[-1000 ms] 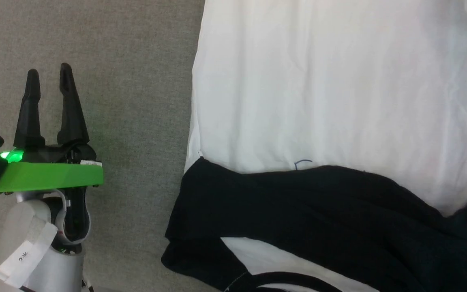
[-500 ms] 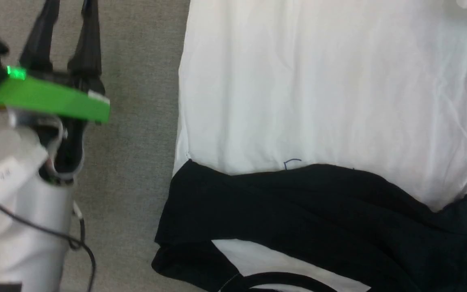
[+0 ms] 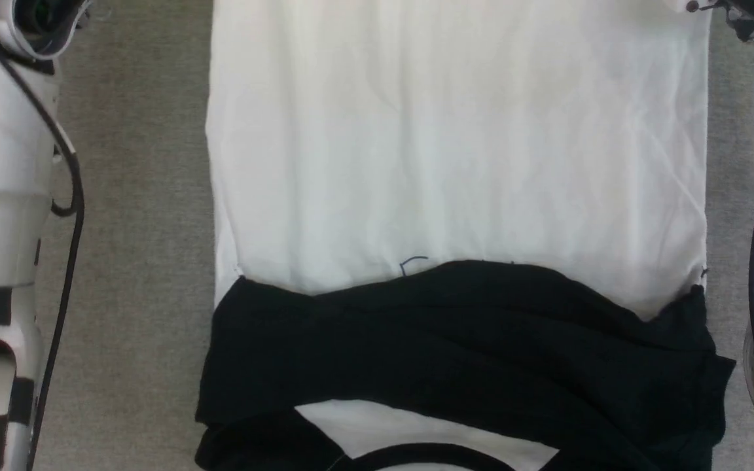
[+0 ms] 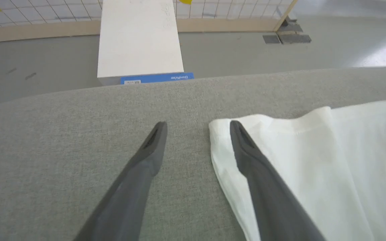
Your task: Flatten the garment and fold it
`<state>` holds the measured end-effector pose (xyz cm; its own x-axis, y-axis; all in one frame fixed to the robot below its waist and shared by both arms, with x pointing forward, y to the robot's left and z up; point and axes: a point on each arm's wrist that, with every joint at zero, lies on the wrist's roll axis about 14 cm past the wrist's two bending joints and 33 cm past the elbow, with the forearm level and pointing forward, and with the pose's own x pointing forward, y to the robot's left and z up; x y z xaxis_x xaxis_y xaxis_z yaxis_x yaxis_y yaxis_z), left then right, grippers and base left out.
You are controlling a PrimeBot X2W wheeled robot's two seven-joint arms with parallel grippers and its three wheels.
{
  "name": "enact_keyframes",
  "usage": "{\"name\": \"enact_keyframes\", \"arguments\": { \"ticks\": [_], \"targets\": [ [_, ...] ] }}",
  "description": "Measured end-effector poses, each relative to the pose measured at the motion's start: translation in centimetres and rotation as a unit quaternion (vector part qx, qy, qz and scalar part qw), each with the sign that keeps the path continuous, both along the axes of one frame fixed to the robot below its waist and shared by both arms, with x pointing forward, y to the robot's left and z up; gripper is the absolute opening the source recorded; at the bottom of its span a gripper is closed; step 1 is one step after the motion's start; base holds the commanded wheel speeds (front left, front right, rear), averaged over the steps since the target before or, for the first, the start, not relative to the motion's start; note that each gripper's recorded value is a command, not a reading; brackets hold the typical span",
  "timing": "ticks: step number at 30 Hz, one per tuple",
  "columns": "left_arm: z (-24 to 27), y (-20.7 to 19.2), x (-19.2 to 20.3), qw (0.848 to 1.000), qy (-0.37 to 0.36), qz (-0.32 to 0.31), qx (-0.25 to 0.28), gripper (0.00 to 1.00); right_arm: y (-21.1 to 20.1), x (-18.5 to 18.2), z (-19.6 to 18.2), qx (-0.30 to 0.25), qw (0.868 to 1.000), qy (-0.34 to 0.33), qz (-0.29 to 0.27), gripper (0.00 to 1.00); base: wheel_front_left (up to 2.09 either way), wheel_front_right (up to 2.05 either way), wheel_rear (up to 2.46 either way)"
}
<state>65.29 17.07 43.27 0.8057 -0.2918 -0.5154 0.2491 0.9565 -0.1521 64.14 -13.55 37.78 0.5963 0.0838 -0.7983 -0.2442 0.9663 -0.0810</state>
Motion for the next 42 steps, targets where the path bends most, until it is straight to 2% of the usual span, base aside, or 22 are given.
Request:
{"name": "enact_keyframes", "arguments": {
  "ticks": [3, 10, 13, 14, 15, 23, 30, 33, 38, 42],
  "targets": [
    [-2.3, -0.9, -0.1, 0.998, 0.067, -0.011, 0.017, 1.0, -0.4, -0.1, -0.4, -0.001, 1.0, 0.002, 0.001, 0.0, 0.0, 0.0, 0.0],
    [-6.4, -2.5, -0.9, 0.986, 0.15, -0.043, 0.051, 1.0, -1.0, 0.2, -1.5, 0.002, 1.0, 0.001, 0.0, 0.0, 0.0, 0.0, 0.0],
    [-7.1, -1.9, -0.7, 0.984, 0.153, -0.044, 0.081, 1.0, -1.0, 0.5, -1.7, 0.004, 1.0, -0.002, 0.001, 0.0, 0.0, 0.0, 0.0],
    [-7.4, -1.9, -0.6, 0.983, 0.153, -0.044, 0.085, 0.63, -0.9, 0.6, -1.8, 0.003, 1.0, -0.003, 0.003, 0.0, 0.0, 0.0, 0.0],
    [-7.6, -1.9, -0.6, 0.984, 0.151, -0.045, 0.086, 0.0, -0.9, 0.7, -1.8, 0.003, 1.0, -0.004, 0.004, 0.0, 0.0, 0.0, 0.0],
    [-6.4, -1.2, 1.0, 0.994, 0.097, -0.016, 0.053, 0.0, -0.9, 1.4, -1.5, 0.008, 1.0, -0.024, 0.005, 0.0, 0.0, 0.0, 0.0],
    [-2.0, 0.1, 3.1, 0.999, -0.013, 0.025, 0.037, 0.0, -1.3, 2.9, 1.4, 0.024, 0.996, -0.088, -0.006, 0.0, 0.0, 0.0, 0.0],
    [1.4, 0.5, 4.4, 0.996, -0.078, 0.04, 0.029, 0.0, -1.3, 4.4, 4.6, 0.033, 0.989, -0.146, -0.009, 0.0, 0.0, 0.0, 0.0],
    [7.5, 1.4, 5.8, 0.98, -0.188, 0.062, 0.026, 0.0, -1.8, 6.5, 10.8, 0.038, 0.965, -0.259, -0.017, 0.0, 0.0, 0.0, 0.0],
    [9.4, 1.4, 5.4, 0.975, -0.216, 0.058, 0.016, 0.0, -2.0, 6.4, 12.4, 0.05, 0.957, -0.283, -0.026, 0.0, 0.0, 0.0, 0.0]
  ]
}}
